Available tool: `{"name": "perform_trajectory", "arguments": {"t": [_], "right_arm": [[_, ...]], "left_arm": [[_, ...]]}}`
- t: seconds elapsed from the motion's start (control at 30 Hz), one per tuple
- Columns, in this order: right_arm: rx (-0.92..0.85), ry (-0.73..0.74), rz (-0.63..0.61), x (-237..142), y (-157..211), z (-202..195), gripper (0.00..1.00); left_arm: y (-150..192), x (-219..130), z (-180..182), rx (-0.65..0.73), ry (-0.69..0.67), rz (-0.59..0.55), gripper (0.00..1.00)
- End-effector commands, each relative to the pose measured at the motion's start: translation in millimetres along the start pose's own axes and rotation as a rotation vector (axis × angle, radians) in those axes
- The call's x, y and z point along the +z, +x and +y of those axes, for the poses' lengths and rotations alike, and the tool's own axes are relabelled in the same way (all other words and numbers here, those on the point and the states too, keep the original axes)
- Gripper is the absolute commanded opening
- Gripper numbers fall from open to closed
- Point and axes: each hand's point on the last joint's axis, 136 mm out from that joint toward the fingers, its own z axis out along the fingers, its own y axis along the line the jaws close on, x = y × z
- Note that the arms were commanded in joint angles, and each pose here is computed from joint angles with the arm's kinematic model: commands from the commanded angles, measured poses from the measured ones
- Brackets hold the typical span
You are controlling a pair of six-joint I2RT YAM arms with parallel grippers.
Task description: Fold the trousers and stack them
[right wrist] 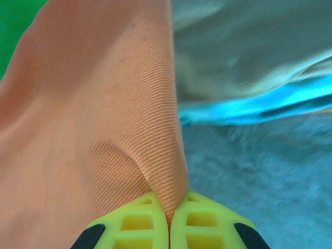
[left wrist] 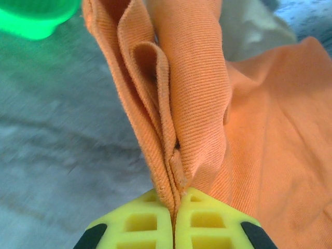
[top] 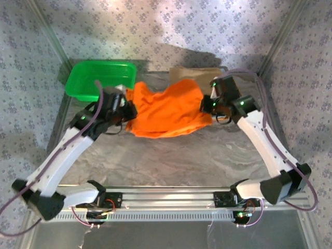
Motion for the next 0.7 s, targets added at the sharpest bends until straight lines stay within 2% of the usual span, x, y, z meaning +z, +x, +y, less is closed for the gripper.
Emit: {"name": "perform_trajectory", "arguments": {"t": [0.0,0.17,0.3,0.5,0.67], "right_arm": [[0.038,0.064,-0.117,-1,-57,-33,0.0],[0.146,0.106,-0.216,9,-120,-88,0.0],[0.18,0.134,-0.217,25,-151,-121,0.0],[0.228,0.164,-0.218,46,-177,-165,0.0],[0.257,0.175,-0.16,86,-181,-199,0.0]], "left_arm": [[-47,20,-50,0.098,0.091,-0.139,0.0],[-77,69,-90,0.183,0.109,-0.196,0.0],[-89,113,-108,0.239,0.075,-0.215,0.0],[-101,151,-129,0.233,0.076,-0.252,0.0],[-83,193,-120,0.17,0.044,-0.185,0.0]]}}
